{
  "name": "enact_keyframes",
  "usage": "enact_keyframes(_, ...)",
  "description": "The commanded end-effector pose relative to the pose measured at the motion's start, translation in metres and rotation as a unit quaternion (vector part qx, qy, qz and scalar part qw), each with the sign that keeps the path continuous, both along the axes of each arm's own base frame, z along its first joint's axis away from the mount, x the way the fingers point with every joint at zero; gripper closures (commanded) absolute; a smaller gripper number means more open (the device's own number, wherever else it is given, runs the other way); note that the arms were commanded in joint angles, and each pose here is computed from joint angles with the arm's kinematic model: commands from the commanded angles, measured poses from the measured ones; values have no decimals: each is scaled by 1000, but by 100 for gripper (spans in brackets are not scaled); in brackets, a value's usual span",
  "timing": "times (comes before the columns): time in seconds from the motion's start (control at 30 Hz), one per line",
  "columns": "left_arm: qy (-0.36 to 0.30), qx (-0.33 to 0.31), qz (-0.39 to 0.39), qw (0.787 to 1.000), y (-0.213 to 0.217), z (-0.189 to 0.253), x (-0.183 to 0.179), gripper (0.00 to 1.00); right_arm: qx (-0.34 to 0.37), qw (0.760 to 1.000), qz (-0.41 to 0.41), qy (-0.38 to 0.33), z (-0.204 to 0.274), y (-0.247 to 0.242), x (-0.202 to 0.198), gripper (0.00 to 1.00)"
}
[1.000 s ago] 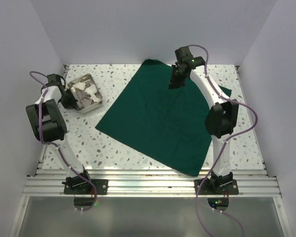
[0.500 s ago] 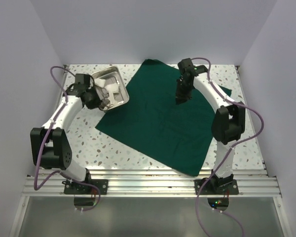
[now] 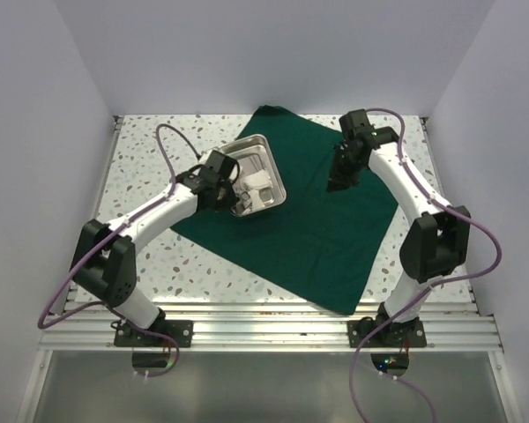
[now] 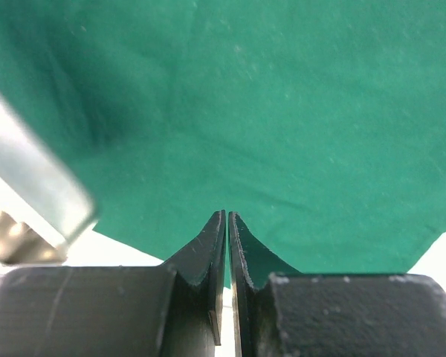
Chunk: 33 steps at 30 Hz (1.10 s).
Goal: Prepare the surgical pack
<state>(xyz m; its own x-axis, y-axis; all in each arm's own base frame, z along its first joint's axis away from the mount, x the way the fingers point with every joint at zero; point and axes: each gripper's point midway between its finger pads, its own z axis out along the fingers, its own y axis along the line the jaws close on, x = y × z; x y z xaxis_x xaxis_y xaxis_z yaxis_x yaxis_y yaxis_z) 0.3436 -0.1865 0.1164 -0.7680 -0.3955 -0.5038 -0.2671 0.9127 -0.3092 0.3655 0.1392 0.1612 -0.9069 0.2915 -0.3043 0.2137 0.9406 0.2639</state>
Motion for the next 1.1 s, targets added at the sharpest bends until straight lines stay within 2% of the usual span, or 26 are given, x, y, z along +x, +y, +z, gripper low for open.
enact_keyframes(0.0,-69,-46,40,996,-36,23,33,100,-6,999,-6,-41,26,-17,-14,92)
enact_keyframes(0.23,-53,-50,36,997,-93,-2,34,100,-22,999,-31,-17,14,-50,-45,92)
enact_keyframes(0.43,-39,-42,-2,998,-152,-19,31,100,-15,999,-29,-17,16,-48,-47,92)
enact_keyframes(0.87,-1,-53,-25,998,-170,-54,18,100,-10,1000,-23,-6,5,-45,-45,92)
enact_keyframes(0.9,5,-55,-30,998,-172,-57,16,99,-9,1000,-24,-5,4,-44,-45,92)
enact_keyframes(0.97,10,-57,-32,998,-172,-62,13,87,-9,1000,-24,-5,3,-44,-44,92)
enact_keyframes(1.0,16,-60,-35,997,-172,-65,11,78,-11,1000,-24,-2,1,-45,-44,92)
enact_keyframes(1.03,14,-62,-38,997,-173,-67,11,74,-11,1000,-23,-2,0,-44,-44,92)
enact_keyframes(1.07,14,-61,-39,997,-172,-67,11,64,-12,1000,-25,-4,0,-45,-43,92)
